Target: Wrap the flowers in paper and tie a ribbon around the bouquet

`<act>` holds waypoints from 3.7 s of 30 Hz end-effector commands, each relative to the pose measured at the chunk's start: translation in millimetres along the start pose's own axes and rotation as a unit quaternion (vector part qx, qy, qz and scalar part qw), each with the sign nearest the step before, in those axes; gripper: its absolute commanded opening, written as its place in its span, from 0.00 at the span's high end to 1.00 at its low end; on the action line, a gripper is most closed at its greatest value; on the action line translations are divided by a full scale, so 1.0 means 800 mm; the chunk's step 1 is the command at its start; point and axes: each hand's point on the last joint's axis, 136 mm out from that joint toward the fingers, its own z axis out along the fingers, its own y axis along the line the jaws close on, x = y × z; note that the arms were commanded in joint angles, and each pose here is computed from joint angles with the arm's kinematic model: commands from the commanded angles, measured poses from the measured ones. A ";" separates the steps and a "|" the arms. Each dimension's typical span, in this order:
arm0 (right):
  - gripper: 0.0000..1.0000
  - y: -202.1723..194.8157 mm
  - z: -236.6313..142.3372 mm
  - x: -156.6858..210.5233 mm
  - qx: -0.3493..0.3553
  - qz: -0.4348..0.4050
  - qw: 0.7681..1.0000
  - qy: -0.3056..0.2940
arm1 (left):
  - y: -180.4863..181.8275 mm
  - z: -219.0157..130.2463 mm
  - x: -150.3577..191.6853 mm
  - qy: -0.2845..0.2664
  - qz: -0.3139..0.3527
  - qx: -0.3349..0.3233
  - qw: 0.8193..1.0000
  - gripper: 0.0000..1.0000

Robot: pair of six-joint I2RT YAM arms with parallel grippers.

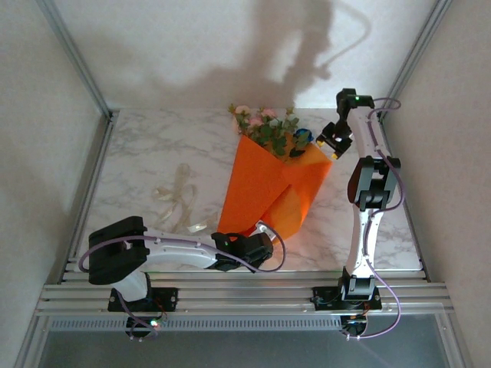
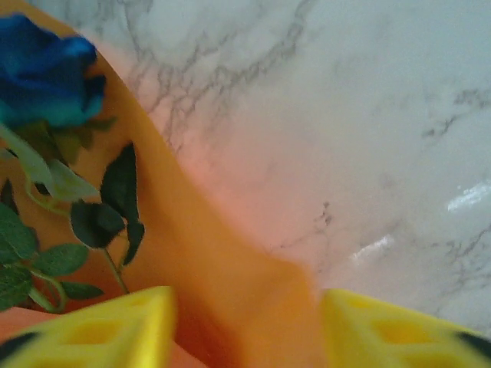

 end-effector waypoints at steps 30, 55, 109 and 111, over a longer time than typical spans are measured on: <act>0.19 -0.072 0.066 0.031 -0.136 0.033 0.989 0.050 | 0.002 0.017 0.022 0.062 0.040 -0.006 0.997 1.00; 0.75 -0.025 0.107 0.008 -0.182 0.028 0.980 0.072 | 0.005 0.001 0.020 0.046 0.024 0.008 0.999 1.00; 0.40 -0.037 -0.062 0.003 -0.080 0.009 0.993 -0.092 | 0.080 -0.035 0.021 -0.045 -0.444 0.267 0.854 1.00; 0.52 -0.034 -0.059 0.033 -0.099 -0.001 0.991 -0.090 | 0.082 -0.033 0.021 -0.037 -0.449 0.263 0.853 1.00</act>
